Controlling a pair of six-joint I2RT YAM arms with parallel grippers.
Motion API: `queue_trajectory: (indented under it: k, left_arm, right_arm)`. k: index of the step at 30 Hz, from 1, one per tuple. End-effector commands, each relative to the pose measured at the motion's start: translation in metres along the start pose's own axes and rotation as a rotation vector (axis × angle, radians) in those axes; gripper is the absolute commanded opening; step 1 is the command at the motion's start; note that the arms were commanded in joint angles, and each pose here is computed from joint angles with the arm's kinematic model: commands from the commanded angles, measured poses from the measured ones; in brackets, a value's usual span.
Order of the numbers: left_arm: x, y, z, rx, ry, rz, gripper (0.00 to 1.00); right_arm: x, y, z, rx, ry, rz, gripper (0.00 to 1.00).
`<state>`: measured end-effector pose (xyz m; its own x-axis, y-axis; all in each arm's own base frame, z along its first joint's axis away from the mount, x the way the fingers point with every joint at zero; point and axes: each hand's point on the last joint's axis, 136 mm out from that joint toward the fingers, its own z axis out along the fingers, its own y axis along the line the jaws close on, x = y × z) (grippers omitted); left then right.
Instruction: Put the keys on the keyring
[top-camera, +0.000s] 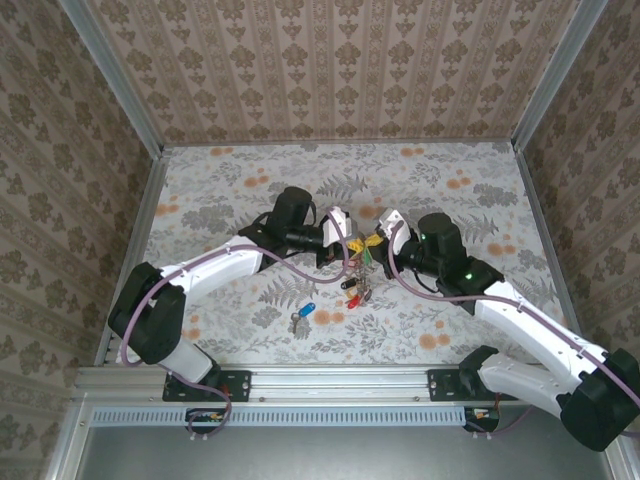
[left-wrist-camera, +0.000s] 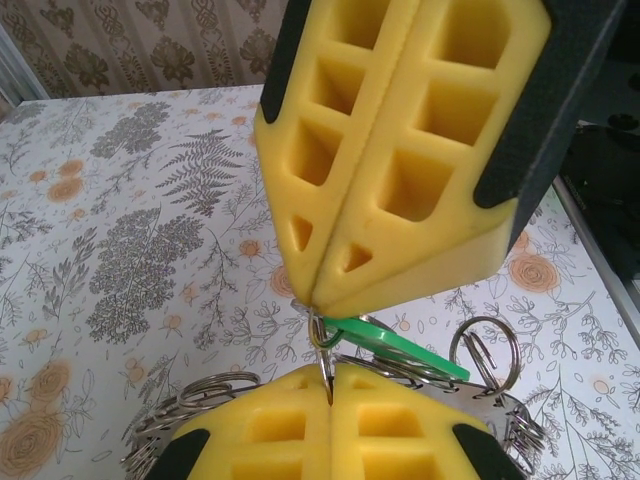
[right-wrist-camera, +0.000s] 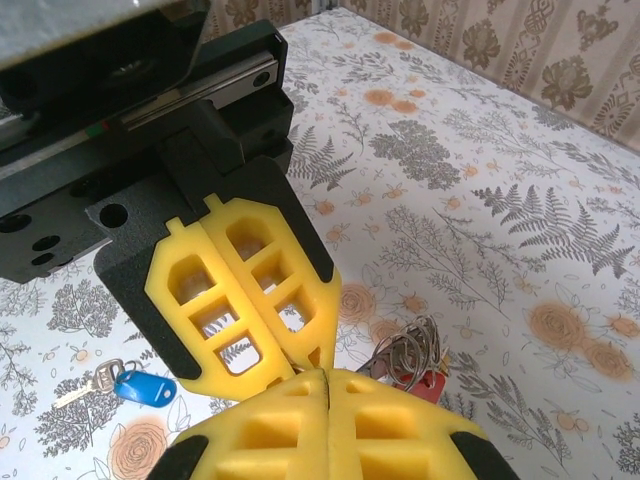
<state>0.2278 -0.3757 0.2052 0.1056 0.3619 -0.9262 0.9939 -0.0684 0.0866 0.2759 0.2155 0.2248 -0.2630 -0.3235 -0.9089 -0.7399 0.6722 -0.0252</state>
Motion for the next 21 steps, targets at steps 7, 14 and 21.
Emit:
queue_trajectory:
  k: [7,14,21]
  left_arm:
    - [-0.035,-0.013,-0.004,0.077,-0.100,0.078,0.00]
    - [-0.040,-0.013,-0.005,0.087,-0.130,0.064,0.00]
    - [-0.042,-0.015,-0.007,0.118,-0.164,0.056,0.00]
  right_arm:
    - [0.003,-0.015,0.004,0.072,0.039,-0.001,0.00]
    - [0.009,-0.020,0.007,0.096,0.067,-0.025,0.00]
    - [0.018,-0.033,0.009,0.171,0.113,-0.017,0.00]
